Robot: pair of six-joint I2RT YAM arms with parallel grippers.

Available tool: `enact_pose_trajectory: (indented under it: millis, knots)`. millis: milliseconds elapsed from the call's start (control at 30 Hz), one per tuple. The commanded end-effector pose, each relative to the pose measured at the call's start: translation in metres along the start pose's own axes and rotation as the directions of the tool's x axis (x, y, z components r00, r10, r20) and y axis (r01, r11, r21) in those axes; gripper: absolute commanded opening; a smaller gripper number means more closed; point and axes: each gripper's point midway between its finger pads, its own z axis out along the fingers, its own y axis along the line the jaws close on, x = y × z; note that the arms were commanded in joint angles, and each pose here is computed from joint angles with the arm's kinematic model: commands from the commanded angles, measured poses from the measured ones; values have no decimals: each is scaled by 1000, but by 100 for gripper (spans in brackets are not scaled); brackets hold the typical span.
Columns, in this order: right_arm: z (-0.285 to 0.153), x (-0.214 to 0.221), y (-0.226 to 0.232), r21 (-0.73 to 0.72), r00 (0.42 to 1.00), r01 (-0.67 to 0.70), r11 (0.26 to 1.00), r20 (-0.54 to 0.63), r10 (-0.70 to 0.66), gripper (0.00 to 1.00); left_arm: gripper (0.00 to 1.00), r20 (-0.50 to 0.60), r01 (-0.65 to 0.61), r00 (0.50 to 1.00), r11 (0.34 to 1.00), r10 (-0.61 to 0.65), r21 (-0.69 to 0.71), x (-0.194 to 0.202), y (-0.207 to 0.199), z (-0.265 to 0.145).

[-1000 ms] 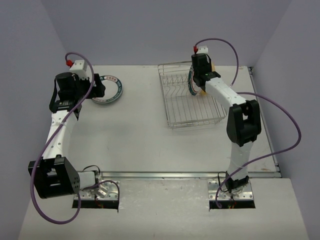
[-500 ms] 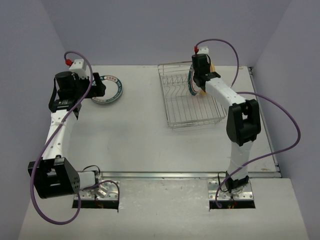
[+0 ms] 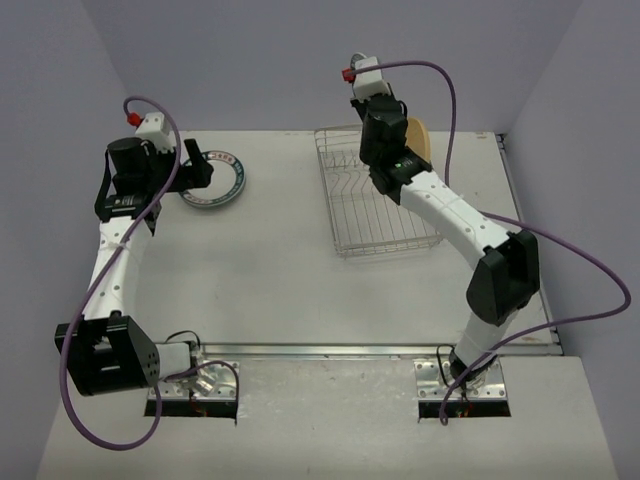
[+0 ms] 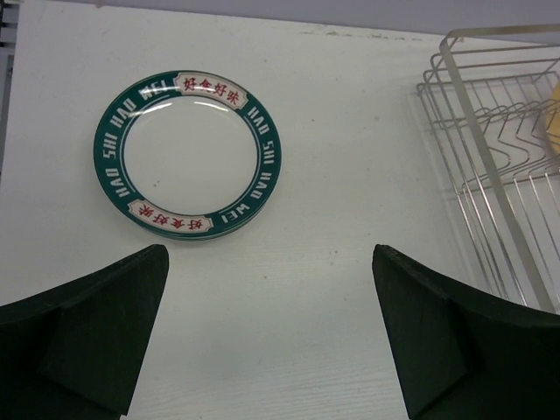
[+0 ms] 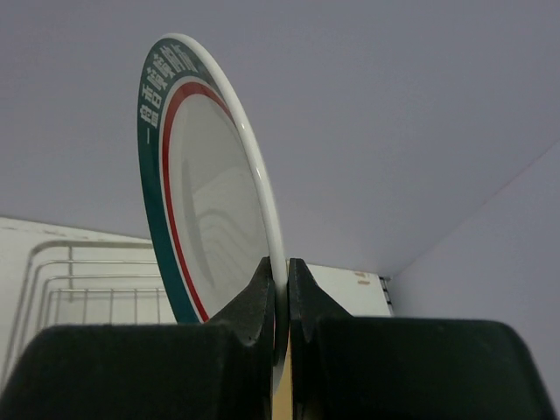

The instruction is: Unload the plates from the dish rack

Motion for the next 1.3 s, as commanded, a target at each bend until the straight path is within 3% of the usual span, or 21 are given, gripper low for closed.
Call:
enact_pose_trajectory:
  millis: [0,33,100,167,300,433,700,933,1033,1133,1267]
  knots:
    - [-24,-72,-38,-13,969,-169,985,182,169,0,100,114,-15,993,984,-5,179,-42,-43,-25]
    - [-28,-65,-37,-35,970,-189,981,146,192,0,100,122,-18,992,968,-13,251,-43,-57,-30]
    - [-51,-62,-6,-278,969,-196,940,92,229,0,100,144,-14,988,879,-63,477,-42,-98,-50]
    - [-69,-59,18,-429,958,-243,870,36,285,0,99,146,4,984,834,-101,551,-42,-114,-64]
    - [-128,-42,73,-725,938,-318,610,-147,315,0,96,98,42,985,752,-141,658,-38,-134,-74]
    - [-172,-34,104,-854,921,-358,378,-254,297,0,93,65,47,990,739,-122,672,-22,-141,-69]
    - [-213,-21,128,-900,895,-409,152,-362,261,0,91,-35,65,998,767,-55,638,19,-146,-51]
    - [-228,-24,134,-910,889,-411,52,-387,246,0,80,-73,30,997,783,20,621,39,-149,-40]
    - [-227,-26,136,-912,890,-409,43,-387,241,0,68,-88,14,995,792,50,611,46,-146,-35]
    - [-222,-25,136,-914,897,-401,63,-378,229,0,49,-77,-14,994,803,75,596,49,-142,-33]
    - [-208,-20,135,-908,906,-392,147,-354,230,0,21,-74,-20,994,788,83,615,51,-144,-36]
